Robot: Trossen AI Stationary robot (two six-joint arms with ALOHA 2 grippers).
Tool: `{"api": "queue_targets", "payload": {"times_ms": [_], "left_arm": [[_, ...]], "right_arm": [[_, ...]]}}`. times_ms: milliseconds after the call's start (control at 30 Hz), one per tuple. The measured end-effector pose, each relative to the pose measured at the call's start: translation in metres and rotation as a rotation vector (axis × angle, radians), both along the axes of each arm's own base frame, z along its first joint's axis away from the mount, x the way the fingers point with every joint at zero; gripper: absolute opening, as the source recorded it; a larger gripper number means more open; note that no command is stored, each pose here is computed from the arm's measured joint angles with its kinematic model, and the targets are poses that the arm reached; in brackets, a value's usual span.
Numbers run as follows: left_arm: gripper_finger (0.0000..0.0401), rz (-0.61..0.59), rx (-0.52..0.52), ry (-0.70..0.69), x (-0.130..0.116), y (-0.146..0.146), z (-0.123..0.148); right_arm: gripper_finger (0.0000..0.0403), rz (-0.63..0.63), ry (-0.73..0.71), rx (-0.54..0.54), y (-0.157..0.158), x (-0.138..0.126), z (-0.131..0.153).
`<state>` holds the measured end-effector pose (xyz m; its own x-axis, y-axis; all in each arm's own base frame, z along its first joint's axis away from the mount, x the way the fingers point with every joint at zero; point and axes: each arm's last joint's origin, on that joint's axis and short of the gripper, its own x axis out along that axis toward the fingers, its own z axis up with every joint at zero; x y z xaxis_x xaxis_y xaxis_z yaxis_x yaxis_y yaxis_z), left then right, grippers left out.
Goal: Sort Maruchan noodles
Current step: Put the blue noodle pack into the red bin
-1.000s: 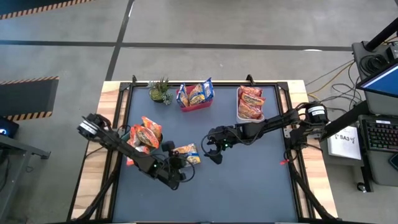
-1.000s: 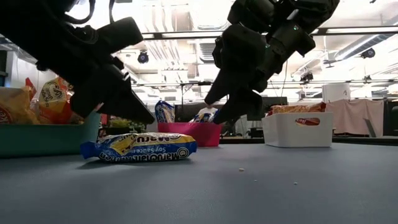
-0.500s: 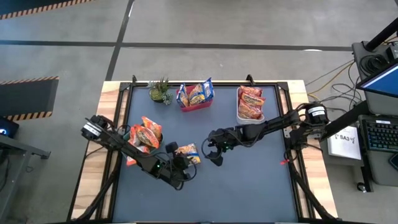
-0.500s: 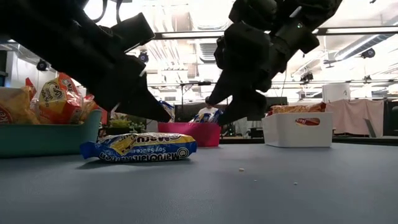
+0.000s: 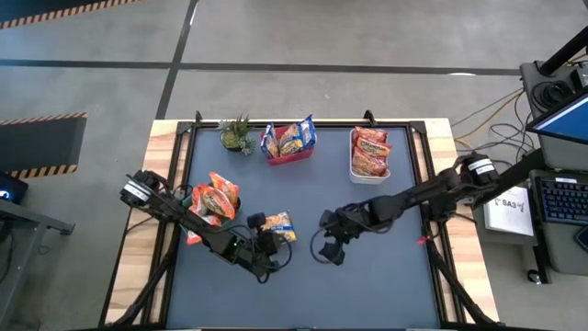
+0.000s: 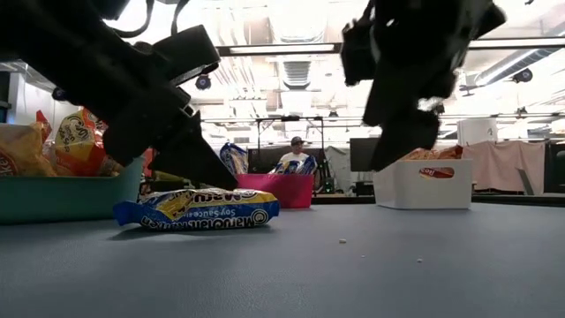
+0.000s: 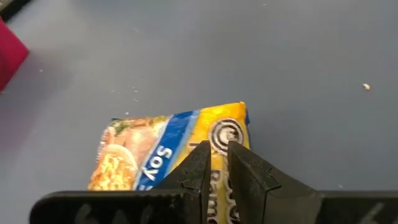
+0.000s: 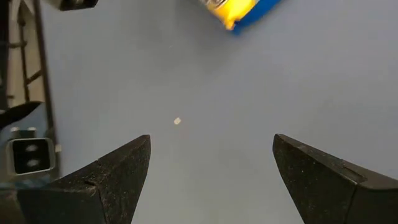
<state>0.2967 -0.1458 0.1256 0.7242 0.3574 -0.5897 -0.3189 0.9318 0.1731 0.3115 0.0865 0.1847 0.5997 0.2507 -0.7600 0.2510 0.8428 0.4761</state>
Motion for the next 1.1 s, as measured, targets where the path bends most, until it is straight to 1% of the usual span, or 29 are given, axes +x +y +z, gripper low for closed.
{"api": "queue_targets", "payload": {"times_ms": [100,267,467,567,700,833,967,1100], "left_arm": [[0.0038,-0.011,-0.010,0.008,0.000,-0.001,0.000],[0.0038,-0.032,0.019,0.017,0.001,0.001,0.000],[0.0038,-0.079,0.058,-0.033,0.010,0.003,0.006],[0.0038,-0.124,0.107,-0.039,0.013,0.002,0.010],[0.0038,-0.177,0.176,0.033,0.011,-0.002,0.024],[0.0038,-0.195,0.226,0.174,0.000,-0.002,0.035],[0.0038,-0.249,0.214,0.278,-0.012,-0.006,0.038],[0.0038,-0.275,0.226,0.340,-0.021,-0.010,0.033]], "right_arm": [[0.0325,-0.016,0.012,0.044,0.011,-0.005,0.004],[0.0325,-0.038,0.032,0.098,0.026,-0.011,0.005],[0.0325,-0.097,0.006,0.055,0.029,-0.011,0.006],[0.0325,-0.122,-0.002,0.037,0.028,-0.011,0.006],[0.0325,-0.157,-0.001,0.045,0.028,-0.011,0.006],[0.0325,-0.199,-0.017,0.021,0.027,-0.010,0.006],[0.0325,-0.244,-0.063,-0.006,0.025,-0.006,0.006],[0.0325,-0.261,-0.102,0.006,0.023,0.005,-0.002]]}}
